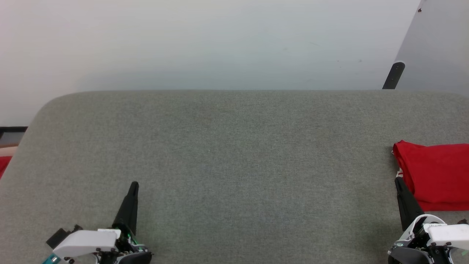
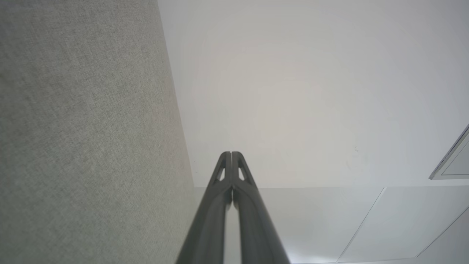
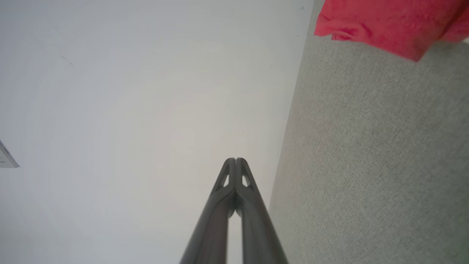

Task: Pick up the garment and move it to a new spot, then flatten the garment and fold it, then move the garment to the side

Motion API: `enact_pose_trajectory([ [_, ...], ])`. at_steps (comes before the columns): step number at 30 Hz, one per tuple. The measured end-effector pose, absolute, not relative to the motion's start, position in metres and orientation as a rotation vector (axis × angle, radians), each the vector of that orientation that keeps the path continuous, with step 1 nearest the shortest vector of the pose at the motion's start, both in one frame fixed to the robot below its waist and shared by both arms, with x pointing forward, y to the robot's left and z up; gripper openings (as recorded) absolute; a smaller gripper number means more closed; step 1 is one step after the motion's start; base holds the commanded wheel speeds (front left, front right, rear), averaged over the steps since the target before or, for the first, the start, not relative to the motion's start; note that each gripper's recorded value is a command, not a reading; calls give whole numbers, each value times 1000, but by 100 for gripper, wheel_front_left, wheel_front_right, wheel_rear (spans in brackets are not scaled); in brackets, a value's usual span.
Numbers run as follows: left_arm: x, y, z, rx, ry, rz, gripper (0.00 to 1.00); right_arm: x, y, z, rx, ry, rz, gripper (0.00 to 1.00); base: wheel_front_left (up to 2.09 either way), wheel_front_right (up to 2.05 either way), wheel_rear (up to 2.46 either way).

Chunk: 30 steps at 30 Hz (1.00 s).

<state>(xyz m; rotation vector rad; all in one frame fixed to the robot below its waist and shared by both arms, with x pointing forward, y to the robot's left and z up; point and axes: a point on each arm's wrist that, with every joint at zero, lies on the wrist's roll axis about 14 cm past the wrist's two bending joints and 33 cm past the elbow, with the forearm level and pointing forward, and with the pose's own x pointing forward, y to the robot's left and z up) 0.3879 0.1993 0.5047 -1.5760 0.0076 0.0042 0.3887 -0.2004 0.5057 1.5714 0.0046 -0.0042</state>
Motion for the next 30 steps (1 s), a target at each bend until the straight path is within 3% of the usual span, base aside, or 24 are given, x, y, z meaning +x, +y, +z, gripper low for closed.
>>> enact_pose_trajectory([
  [30,388,199,505,-1576,8,4,0,389,-200,506,1572,5,-4,0,0,0,0],
])
